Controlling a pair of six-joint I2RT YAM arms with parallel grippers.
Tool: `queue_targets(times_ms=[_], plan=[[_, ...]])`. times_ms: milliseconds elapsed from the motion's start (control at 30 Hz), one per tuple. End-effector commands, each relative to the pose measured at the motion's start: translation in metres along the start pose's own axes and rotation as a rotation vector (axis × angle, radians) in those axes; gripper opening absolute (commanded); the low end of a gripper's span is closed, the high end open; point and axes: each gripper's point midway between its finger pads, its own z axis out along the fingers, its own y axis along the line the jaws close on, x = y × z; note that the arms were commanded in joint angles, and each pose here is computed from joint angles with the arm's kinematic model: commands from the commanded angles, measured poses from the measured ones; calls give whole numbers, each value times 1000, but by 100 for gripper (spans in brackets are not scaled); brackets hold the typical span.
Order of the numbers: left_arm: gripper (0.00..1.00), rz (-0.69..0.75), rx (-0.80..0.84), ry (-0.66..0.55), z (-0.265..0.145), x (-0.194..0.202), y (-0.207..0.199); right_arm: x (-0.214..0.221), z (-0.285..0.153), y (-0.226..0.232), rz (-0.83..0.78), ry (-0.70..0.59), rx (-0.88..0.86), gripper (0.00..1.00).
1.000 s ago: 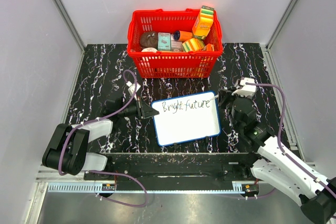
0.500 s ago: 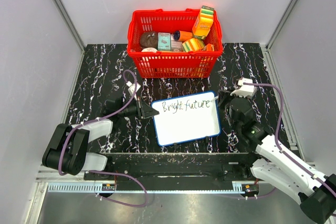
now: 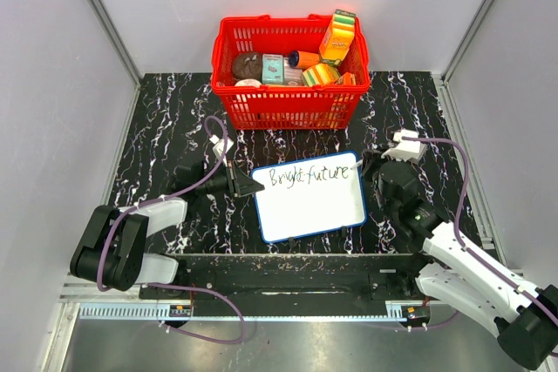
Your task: Write a sentence on the whiteboard
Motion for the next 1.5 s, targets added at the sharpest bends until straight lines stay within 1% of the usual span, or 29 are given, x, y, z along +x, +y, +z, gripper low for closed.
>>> queue_targets(times_ms=[0,333,600,900,1333,1467], plan=[[0,70,-124,-27,1,-2,31,-7,2,4,36,-22,-11,0],[0,69,-125,-27,1,-2,31,4,-2,4,41,16,-30,0],[0,69,-124,-28,1,-2,31,13,-7,-11,31,36,20,0],[0,70,-126,-28,1,-3,31,12,-9,-17,29,29,50,0],[0,69,-123,-26,1,-2,31,23,-7,-4,43,71,-16,0],[0,69,-125,-27,1,-3,31,20,-8,2,62,65,-43,0]])
